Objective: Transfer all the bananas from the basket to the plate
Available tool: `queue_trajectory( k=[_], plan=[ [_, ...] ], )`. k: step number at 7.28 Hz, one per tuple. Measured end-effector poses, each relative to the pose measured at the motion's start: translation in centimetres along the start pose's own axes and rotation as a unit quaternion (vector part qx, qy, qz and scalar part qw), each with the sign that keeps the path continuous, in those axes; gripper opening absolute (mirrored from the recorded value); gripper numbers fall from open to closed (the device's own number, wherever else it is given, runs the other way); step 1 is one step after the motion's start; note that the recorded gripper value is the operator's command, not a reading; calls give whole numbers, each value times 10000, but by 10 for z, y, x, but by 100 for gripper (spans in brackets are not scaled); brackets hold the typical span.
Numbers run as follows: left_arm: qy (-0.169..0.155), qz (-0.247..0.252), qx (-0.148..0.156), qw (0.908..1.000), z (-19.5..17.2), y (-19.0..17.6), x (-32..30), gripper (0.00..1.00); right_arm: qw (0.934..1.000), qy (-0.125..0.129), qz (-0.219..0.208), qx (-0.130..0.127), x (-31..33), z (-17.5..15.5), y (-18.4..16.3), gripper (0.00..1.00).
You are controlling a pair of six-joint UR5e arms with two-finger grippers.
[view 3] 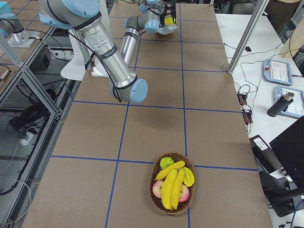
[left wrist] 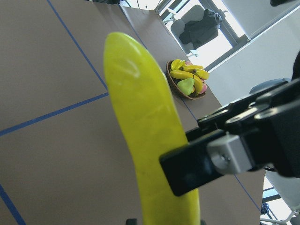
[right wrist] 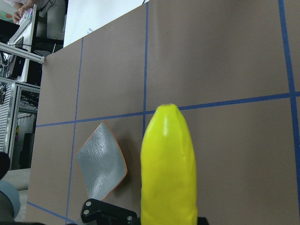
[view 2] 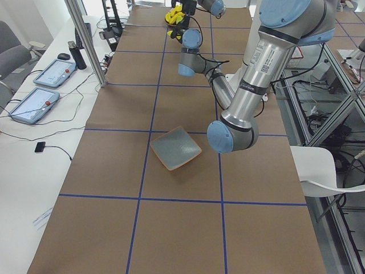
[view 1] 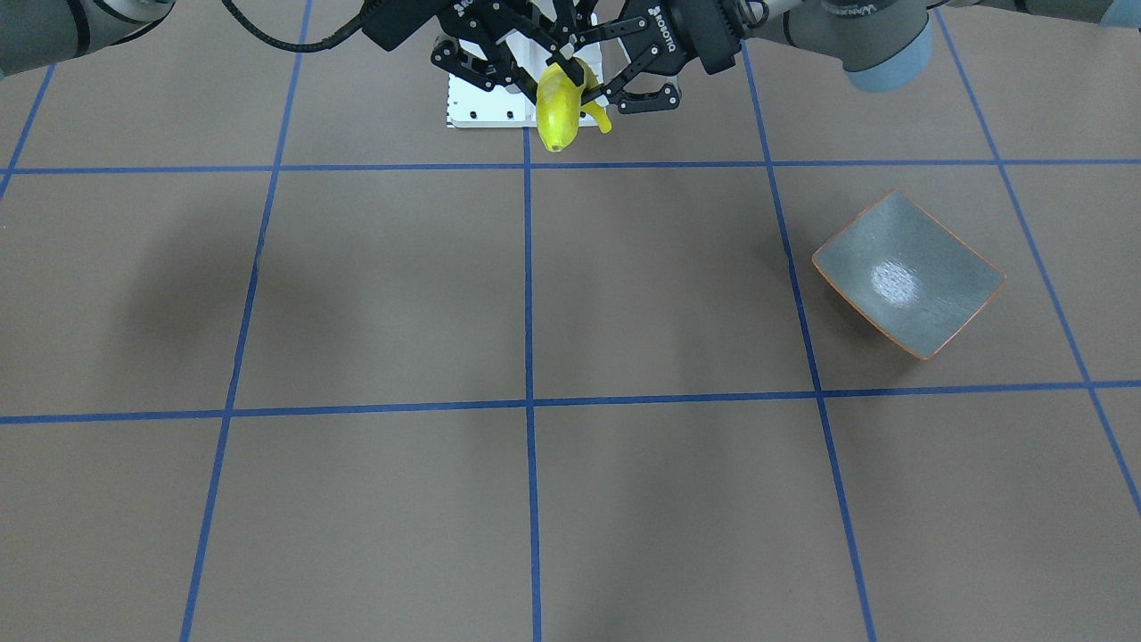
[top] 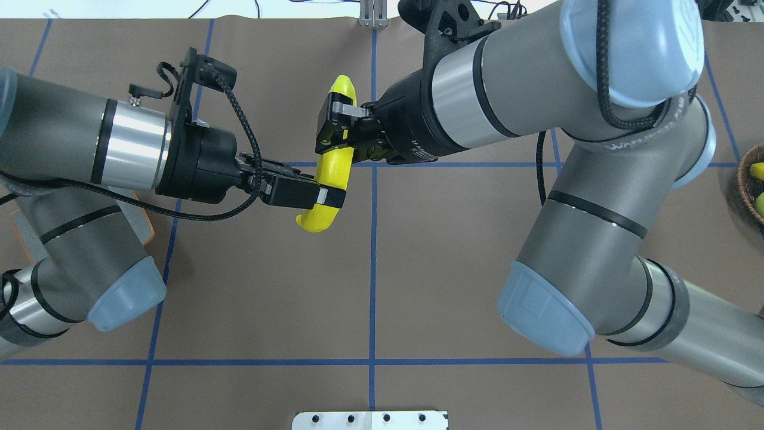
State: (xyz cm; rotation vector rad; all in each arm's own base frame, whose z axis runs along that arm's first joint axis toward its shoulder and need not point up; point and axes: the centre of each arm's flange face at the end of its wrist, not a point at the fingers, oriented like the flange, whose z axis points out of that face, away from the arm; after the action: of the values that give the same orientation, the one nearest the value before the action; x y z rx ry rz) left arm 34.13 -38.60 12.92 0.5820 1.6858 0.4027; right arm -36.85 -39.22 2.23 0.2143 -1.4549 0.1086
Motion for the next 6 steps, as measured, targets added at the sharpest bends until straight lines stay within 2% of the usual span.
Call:
queue_trajectory(
  k=[4,6],
  plan=[
    [-37,-45,-9,10000,-3,3,-4,0,9999,75,-132,64,13,-4,-3,100],
    [-160,-129,-54,9998,-9,12,-18,0,9992,282,-122,249,37,-16,-26,100]
  ],
)
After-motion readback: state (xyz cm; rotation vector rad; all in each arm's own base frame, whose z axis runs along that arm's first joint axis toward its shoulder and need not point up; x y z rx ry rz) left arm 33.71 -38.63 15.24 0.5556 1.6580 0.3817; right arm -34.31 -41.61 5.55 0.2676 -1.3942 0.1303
